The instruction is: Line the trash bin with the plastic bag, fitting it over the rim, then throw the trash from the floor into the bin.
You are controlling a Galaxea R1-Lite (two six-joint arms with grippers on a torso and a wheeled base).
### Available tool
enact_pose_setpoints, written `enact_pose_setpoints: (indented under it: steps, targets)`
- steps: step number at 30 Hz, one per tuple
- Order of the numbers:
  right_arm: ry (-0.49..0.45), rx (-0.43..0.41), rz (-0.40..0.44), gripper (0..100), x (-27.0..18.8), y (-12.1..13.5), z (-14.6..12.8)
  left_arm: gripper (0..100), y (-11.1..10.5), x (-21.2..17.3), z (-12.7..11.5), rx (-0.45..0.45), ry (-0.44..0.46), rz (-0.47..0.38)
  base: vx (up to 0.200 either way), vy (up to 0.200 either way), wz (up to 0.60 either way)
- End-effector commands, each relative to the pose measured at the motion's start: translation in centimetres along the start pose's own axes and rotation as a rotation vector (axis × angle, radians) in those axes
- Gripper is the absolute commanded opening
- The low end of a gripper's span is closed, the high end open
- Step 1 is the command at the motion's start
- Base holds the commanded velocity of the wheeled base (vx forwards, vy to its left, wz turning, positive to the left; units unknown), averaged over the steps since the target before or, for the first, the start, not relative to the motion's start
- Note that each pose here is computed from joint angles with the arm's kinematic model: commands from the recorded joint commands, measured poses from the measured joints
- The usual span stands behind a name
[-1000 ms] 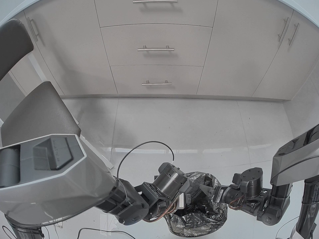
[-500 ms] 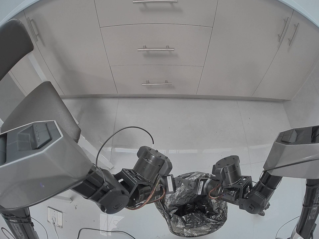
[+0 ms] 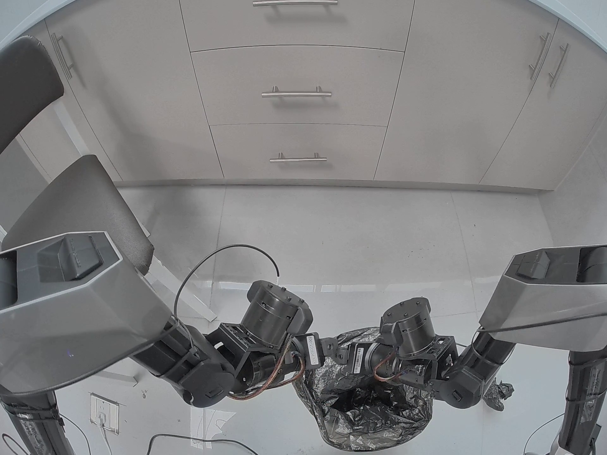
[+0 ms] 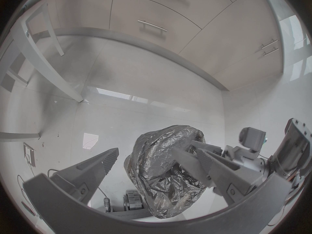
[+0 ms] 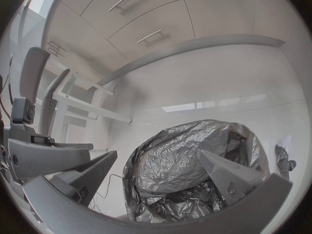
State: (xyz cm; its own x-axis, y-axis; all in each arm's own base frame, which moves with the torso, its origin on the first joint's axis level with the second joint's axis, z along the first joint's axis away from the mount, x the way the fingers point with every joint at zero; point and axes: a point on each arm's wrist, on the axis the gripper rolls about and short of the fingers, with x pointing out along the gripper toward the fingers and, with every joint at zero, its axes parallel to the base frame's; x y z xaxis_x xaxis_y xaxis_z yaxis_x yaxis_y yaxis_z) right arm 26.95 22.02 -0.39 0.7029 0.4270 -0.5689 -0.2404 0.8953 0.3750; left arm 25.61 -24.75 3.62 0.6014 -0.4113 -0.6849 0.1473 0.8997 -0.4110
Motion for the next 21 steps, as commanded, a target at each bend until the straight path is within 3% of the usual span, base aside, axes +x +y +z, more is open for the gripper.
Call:
enact_pose_setpoints:
  steps: [1,21]
  targets:
    - [0.032,-0.005,-0.021,100,1.1,-0.6,-1.2,100,0.2,0.2,-0.1,0.0,0.007,0.009,0.0,0.0,0.0]
    - [0.059,-0.007,-0.067,100,4.5,-1.9,-2.5,100,0.3,0.5,-0.4,0.001,0.015,0.016,0.0,0.0,0.0]
